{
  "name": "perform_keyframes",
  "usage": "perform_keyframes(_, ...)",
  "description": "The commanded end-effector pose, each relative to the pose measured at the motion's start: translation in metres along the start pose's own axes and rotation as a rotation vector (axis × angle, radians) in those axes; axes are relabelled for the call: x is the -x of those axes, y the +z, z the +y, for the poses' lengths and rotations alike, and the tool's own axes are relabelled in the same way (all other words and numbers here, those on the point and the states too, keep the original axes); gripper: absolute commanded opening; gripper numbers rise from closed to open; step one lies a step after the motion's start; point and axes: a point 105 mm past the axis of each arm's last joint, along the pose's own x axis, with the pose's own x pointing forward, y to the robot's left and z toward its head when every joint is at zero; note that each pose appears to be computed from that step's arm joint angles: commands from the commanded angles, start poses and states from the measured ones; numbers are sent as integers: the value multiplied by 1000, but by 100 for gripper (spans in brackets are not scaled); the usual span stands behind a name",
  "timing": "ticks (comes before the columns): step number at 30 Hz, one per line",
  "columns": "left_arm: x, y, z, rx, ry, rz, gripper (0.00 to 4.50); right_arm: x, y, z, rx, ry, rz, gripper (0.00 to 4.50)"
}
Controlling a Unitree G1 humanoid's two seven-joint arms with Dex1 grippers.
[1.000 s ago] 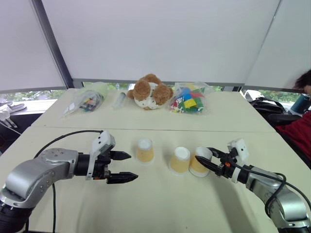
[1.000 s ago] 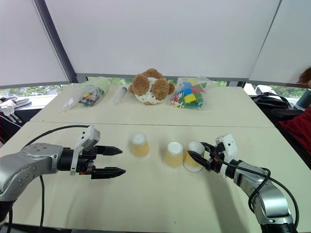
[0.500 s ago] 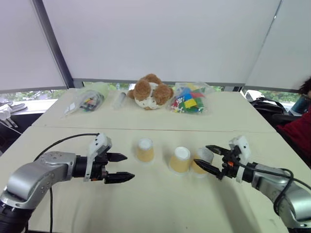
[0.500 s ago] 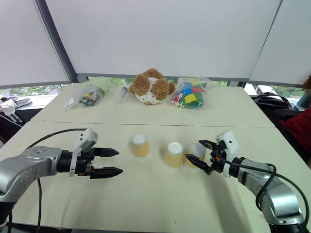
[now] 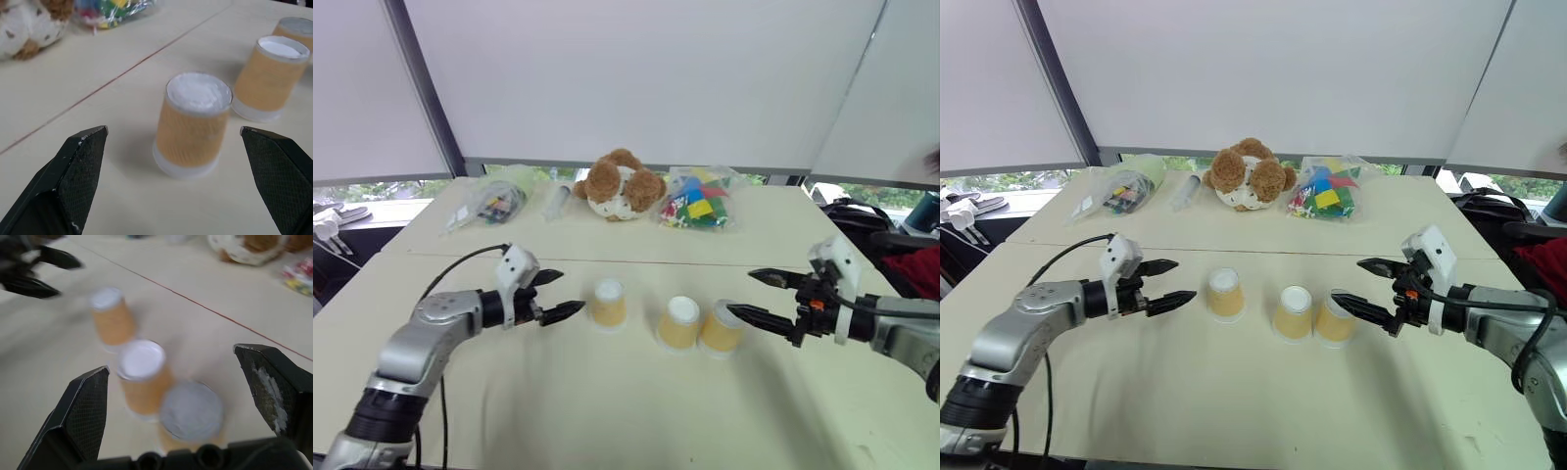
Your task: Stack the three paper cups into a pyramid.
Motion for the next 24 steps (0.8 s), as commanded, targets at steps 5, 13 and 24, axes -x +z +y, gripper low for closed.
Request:
perform_keyframes(5,-29,6,-5,-118,-118,-18,450,6,2,13,9,52,53,444)
perform_keyframes(13,-57,6,-4,-197,-179,-47,450,8,-12,31,-13,82,119,444)
perform_keyframes(24,-80,7,-2,-205,-221,-87,198,10,-14,31,-13,56,124,450)
